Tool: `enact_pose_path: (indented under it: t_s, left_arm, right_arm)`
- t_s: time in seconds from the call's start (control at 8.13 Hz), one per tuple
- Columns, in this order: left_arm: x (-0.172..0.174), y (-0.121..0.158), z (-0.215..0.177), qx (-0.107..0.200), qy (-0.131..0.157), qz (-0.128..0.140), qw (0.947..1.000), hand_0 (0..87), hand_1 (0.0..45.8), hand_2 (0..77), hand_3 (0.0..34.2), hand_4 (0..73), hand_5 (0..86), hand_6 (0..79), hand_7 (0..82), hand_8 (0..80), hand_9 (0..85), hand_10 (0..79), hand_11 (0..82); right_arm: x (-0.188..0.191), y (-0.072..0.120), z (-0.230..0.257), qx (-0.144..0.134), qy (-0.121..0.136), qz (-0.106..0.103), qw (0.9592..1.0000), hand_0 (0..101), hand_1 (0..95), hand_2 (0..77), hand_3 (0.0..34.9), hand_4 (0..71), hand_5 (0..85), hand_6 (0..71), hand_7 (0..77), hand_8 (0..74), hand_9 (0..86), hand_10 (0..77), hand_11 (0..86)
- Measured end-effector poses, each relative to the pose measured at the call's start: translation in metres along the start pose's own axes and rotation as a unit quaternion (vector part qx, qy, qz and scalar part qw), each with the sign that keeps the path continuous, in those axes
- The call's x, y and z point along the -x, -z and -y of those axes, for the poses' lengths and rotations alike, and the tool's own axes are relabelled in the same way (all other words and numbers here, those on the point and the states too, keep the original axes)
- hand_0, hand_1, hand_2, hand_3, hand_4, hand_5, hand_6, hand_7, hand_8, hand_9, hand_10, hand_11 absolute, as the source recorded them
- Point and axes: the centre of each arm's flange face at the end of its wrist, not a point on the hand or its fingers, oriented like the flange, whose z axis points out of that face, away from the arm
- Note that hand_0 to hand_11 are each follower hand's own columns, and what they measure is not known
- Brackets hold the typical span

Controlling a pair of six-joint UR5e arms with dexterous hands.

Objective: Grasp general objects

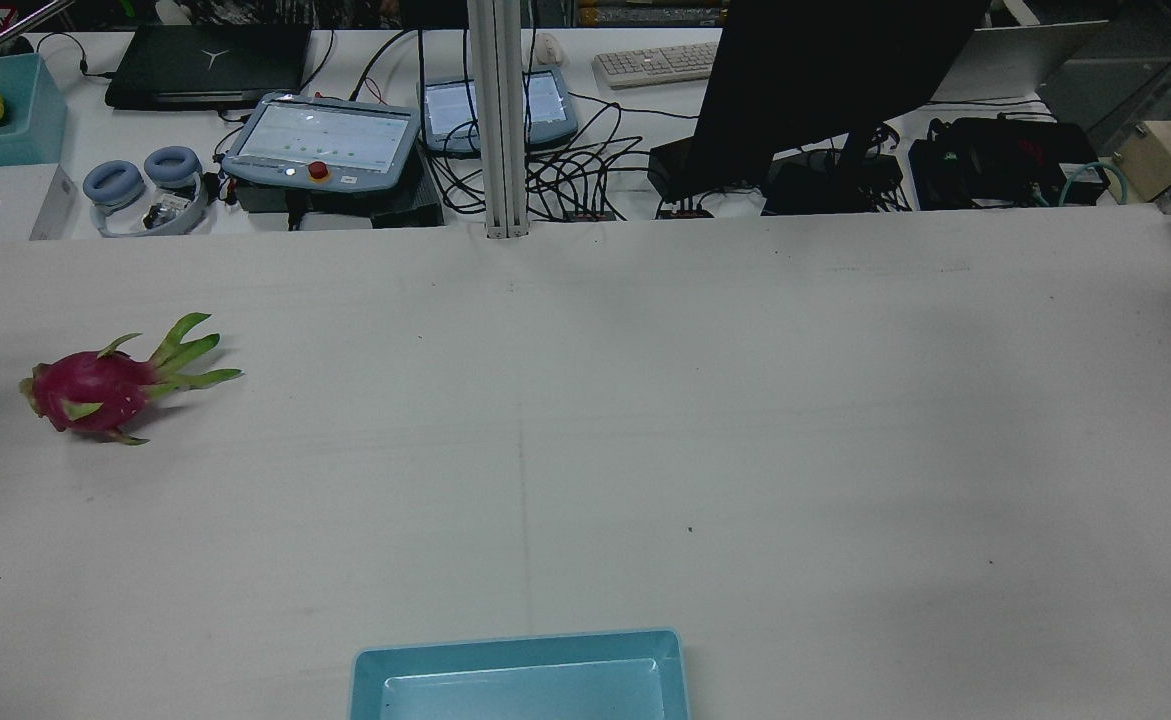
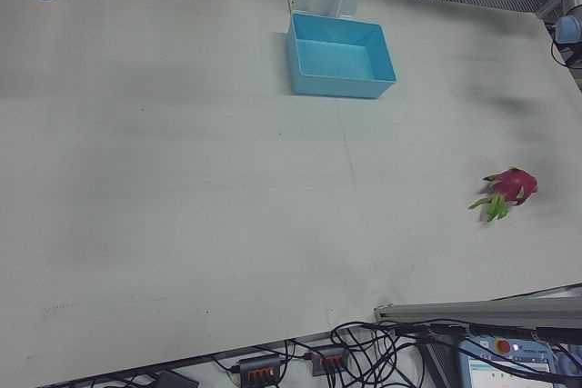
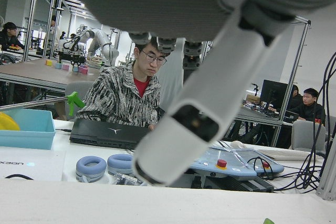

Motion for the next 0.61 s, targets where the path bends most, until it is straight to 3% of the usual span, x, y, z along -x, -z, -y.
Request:
enact_pose_path:
  t_s: [0.12,0.61]
  left_arm:
    - [0.004,-0.004,-0.012,-0.006,-0.004,0.005,1.0,78.8,0.0,51.3,1.2,4.4,70.4,1.1,31.1,1.6,6.0,0.5,0.5]
    - [0.014,-0.028,-0.081,-0.021,-0.007,0.026,0.9994,79.8,0.0,51.3,0.0,4.9,69.8,1.1,21.3,1.6,3.3,1.1,0.5]
  right_arm:
    - [0.0,0.0,0.0,0.0,0.0,0.0,1.0,0,94.9,77.4,0.0,0.0,0.0,0.0,0.0,0.0,0.5,0.0,0.5]
    - [0.0,0.0,0.0,0.0,0.0,0.0,1.0,0,94.9,77.4,0.0,0.0,0.0,0.0,0.0,0.0,0.5,0.0,0.5]
